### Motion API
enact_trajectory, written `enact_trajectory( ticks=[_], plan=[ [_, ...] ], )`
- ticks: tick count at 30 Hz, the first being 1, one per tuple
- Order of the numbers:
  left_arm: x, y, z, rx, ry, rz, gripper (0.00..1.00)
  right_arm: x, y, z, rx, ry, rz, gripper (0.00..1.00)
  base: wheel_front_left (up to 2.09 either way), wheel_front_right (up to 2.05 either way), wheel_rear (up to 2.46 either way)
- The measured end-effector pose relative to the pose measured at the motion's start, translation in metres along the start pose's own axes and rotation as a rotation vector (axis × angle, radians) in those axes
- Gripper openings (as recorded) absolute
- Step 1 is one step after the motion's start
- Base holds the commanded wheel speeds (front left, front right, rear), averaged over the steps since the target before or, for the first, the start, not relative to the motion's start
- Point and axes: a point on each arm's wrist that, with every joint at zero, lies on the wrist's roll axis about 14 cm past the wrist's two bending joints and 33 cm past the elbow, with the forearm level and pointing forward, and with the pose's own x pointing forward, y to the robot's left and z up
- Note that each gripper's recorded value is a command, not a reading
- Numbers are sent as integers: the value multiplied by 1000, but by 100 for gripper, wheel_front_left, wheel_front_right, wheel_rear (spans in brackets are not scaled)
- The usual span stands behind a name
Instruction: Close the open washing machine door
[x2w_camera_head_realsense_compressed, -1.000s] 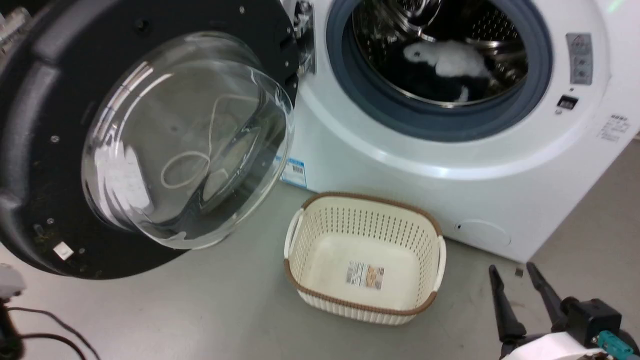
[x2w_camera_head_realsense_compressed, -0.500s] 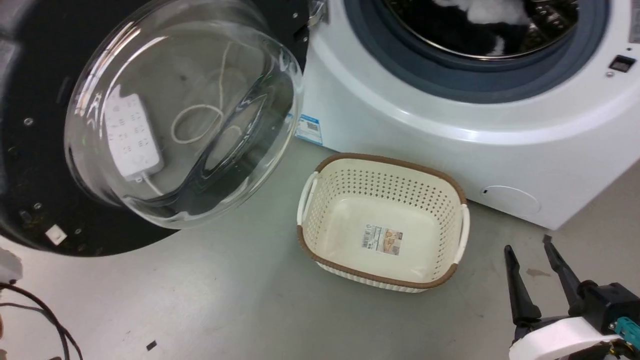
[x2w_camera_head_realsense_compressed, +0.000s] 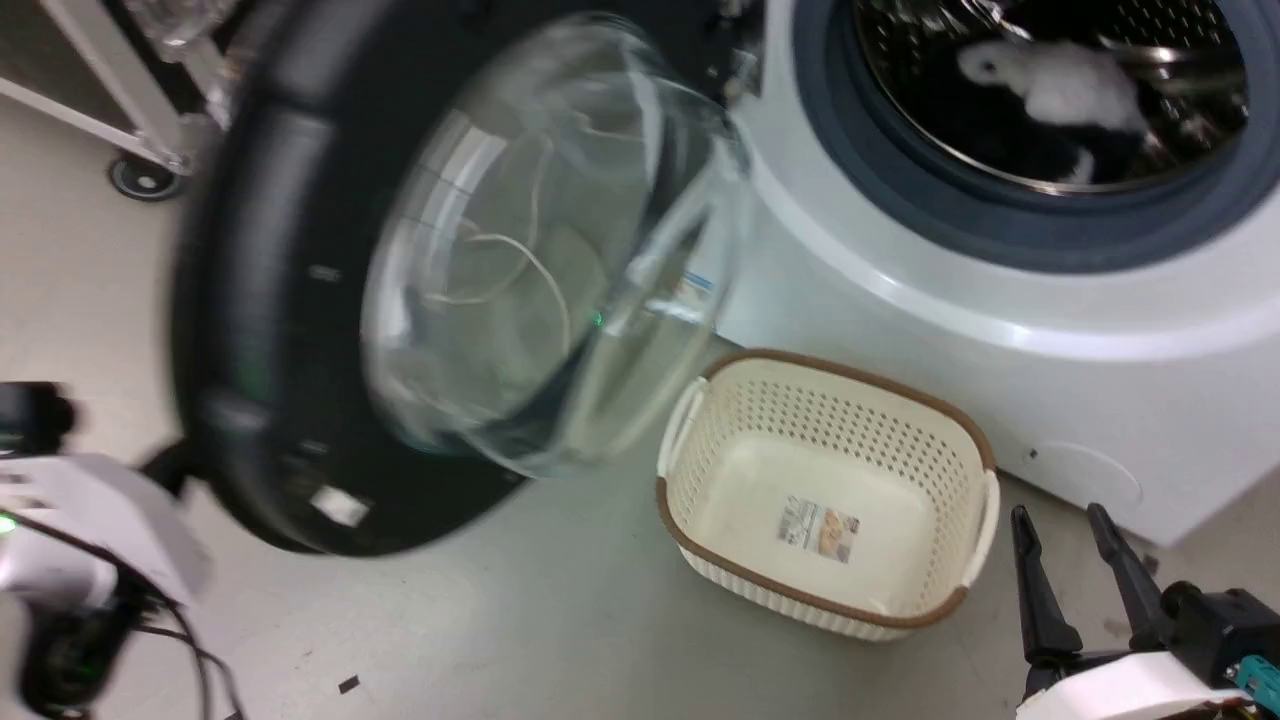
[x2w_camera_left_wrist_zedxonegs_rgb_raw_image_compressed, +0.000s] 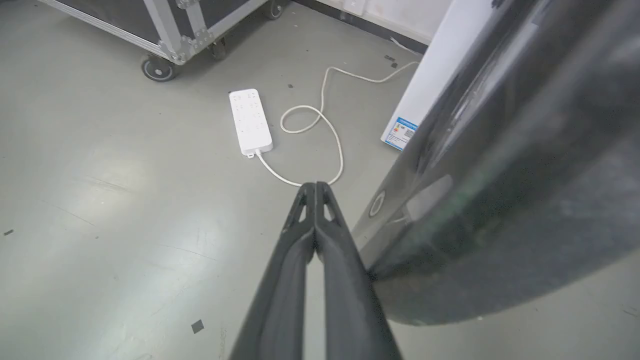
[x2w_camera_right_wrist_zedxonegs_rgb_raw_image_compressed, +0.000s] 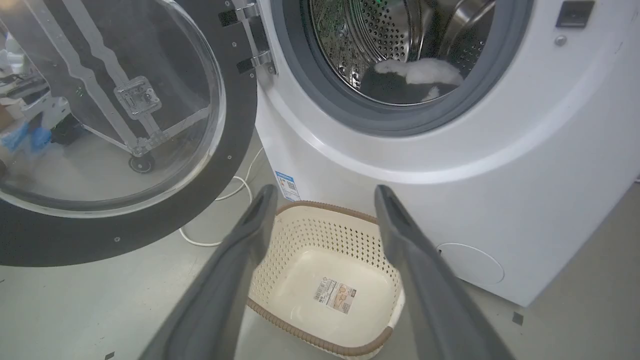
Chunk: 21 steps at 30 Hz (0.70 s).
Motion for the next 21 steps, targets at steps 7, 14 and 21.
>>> enact_trajectory(
  ticks=[7, 14, 21],
  plan=[
    [-35, -63, -17, 33, 87, -250, 0, -1, 15, 4, 34, -31, 31, 100, 0, 0, 0],
    [-75, -139, -43, 49, 189, -533, 0, -7, 8, 9, 58, -58, 1, 100, 0, 0, 0],
    [-99, -225, -53, 95, 205, -827, 0, -21, -20, 10, 72, -73, -91, 100, 0, 0, 0]
  ],
)
